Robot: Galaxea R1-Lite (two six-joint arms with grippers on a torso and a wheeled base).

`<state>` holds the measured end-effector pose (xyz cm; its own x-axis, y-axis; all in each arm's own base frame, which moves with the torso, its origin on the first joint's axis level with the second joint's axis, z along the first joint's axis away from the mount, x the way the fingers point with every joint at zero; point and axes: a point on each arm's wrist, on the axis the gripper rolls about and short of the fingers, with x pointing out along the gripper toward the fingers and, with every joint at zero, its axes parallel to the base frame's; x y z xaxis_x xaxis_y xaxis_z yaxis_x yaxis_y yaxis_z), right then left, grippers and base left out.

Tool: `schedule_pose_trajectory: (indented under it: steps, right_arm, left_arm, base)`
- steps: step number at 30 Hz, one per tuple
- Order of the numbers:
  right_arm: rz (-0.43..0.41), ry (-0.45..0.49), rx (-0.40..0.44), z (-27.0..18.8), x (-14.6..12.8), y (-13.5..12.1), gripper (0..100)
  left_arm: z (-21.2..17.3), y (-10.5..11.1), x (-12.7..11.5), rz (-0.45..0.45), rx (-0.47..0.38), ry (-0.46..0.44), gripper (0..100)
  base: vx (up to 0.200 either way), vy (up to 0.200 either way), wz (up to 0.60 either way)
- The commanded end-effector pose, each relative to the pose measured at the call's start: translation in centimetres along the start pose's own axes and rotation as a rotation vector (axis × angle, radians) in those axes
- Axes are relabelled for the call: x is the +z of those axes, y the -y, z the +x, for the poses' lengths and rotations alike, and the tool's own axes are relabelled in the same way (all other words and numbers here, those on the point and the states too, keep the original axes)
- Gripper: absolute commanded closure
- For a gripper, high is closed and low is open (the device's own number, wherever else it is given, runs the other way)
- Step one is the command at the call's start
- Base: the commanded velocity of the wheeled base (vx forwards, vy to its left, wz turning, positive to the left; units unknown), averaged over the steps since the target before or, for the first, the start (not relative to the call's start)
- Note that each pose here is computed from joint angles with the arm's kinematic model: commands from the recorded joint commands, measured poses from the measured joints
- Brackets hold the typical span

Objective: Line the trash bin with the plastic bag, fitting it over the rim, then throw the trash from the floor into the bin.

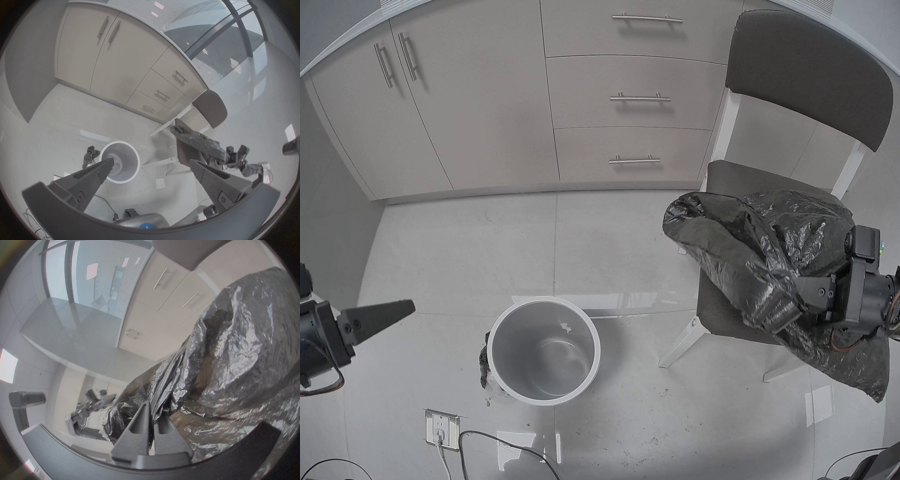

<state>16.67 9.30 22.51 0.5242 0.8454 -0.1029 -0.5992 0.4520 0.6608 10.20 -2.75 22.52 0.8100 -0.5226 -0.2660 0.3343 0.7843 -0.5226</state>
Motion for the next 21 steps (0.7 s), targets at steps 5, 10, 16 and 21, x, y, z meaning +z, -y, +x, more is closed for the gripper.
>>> schedule_pose_trajectory:
  steps: [5, 10, 16, 21]
  right_arm:
    - [-0.076, -0.088, 0.13, -1.2, -0.9, -3.9, 100]
    - [-0.114, -0.108, 0.114, -1.2, 0.6, -5.2, 100]
    - [-0.18, -0.098, 0.112, -0.2, 1.6, -7.4, 100]
    - [-0.208, -0.096, 0.176, 0.1, 2.0, -9.1, 100]
  left_arm:
    - [8.3, -1.7, 1.9, -0.158, 0.013, -0.114, 0]
    - [11.1, -0.5, 2.4, -0.143, -0.032, -0.17, 0]
    - [13.3, 1.4, 2.3, -0.127, -0.104, -0.228, 0]
    - [15.4, 2.2, 1.8, -0.17, -0.12, -0.28, 0]
  base:
    - [0.0, 0.0, 0.0]
    - [0.0, 0.0, 0.0]
    - [0.0, 0.0, 0.0]
    - [0.0, 0.0, 0.0]
